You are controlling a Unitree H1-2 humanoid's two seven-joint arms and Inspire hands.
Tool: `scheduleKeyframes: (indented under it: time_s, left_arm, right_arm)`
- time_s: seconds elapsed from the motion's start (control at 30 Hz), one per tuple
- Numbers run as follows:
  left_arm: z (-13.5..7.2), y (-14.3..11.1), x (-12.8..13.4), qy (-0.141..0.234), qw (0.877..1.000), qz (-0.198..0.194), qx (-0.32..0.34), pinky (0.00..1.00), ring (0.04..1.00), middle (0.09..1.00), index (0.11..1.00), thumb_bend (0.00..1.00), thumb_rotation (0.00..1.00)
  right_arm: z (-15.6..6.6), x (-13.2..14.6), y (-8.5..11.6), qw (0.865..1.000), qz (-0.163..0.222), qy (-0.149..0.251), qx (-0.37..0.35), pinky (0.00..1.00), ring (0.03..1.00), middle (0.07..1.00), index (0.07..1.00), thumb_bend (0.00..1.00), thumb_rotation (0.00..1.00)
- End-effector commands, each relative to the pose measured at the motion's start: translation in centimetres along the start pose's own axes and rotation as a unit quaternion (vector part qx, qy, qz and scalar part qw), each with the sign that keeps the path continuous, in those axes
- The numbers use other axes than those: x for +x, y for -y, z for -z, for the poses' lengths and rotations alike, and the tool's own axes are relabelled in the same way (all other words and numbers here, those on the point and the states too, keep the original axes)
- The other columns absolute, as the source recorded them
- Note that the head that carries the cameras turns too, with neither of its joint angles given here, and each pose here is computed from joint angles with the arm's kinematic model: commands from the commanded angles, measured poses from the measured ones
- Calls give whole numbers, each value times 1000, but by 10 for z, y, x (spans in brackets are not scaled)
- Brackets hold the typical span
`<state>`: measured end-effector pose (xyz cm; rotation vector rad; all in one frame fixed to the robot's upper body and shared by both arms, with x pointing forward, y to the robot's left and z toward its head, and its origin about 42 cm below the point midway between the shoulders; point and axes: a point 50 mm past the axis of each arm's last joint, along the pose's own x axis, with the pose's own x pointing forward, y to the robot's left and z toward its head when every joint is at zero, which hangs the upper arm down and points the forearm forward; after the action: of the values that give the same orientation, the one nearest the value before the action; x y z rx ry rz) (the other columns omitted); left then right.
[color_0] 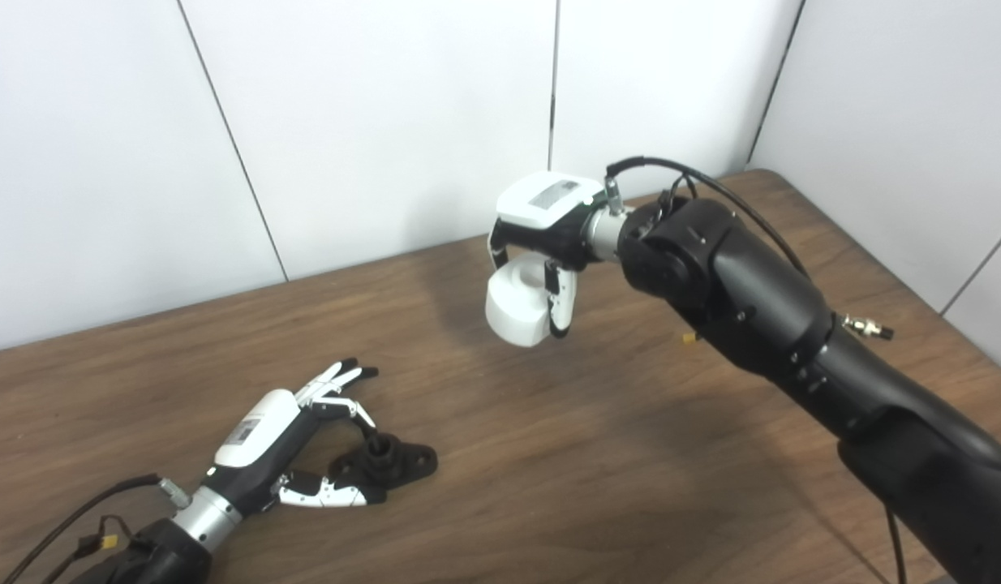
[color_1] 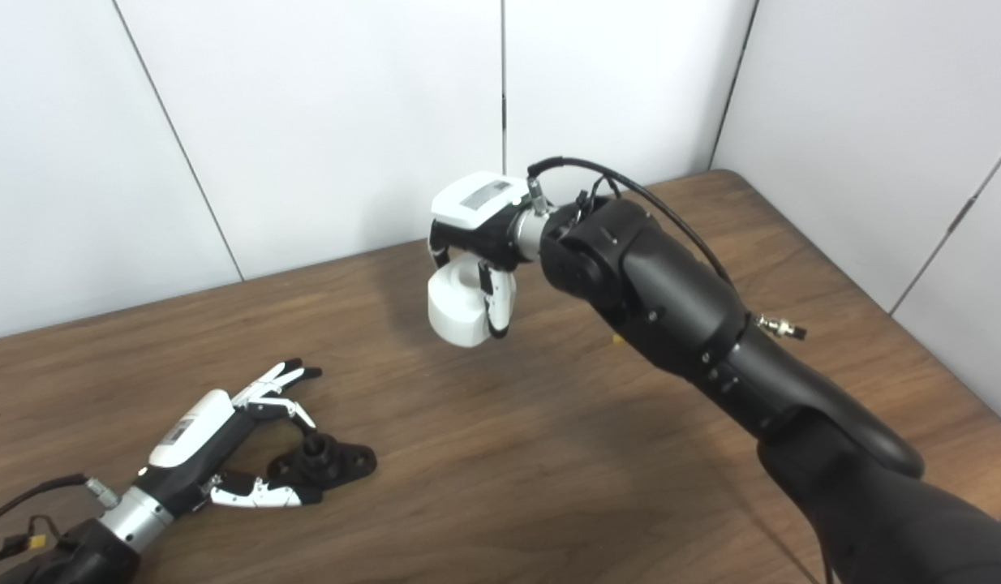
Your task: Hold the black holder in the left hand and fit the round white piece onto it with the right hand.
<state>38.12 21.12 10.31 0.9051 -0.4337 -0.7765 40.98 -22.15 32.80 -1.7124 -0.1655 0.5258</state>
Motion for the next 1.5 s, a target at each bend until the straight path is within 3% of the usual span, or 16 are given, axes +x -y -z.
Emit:
scheduleKeyframes:
  time_s: [0.0, 0.47, 0.8, 1.1, 1.47]
  left_arm:
    - [14, 80, -64, -58, 986, 159, -7, 957, 1000, 940, 482, 524, 59]
    - [-5, 88, -38, -32, 987, 157, -3, 967, 1000, 949, 481, 524, 60]
    - [-12, 88, -24, -27, 988, 151, -4, 962, 1000, 946, 481, 524, 62]
    - [-20, 88, -14, -26, 988, 155, -3, 964, 1000, 945, 481, 524, 62]
    - [-24, 91, -9, -20, 988, 153, 5, 944, 1000, 943, 481, 524, 63]
  right_arm:
    - [-5, -12, 29, 998, 52, 23, -25, 928, 898, 789, 479, 526, 143]
    - [-30, -29, 37, 989, 80, 120, -6, 897, 874, 794, 479, 526, 139]
    - [-53, -26, 54, 983, 98, 153, -19, 922, 882, 786, 478, 526, 141]
    - [-72, -15, 55, 980, 80, 181, -30, 924, 889, 785, 479, 526, 140]
    - [-92, -6, 42, 976, 50, 210, -30, 922, 881, 779, 479, 526, 138]
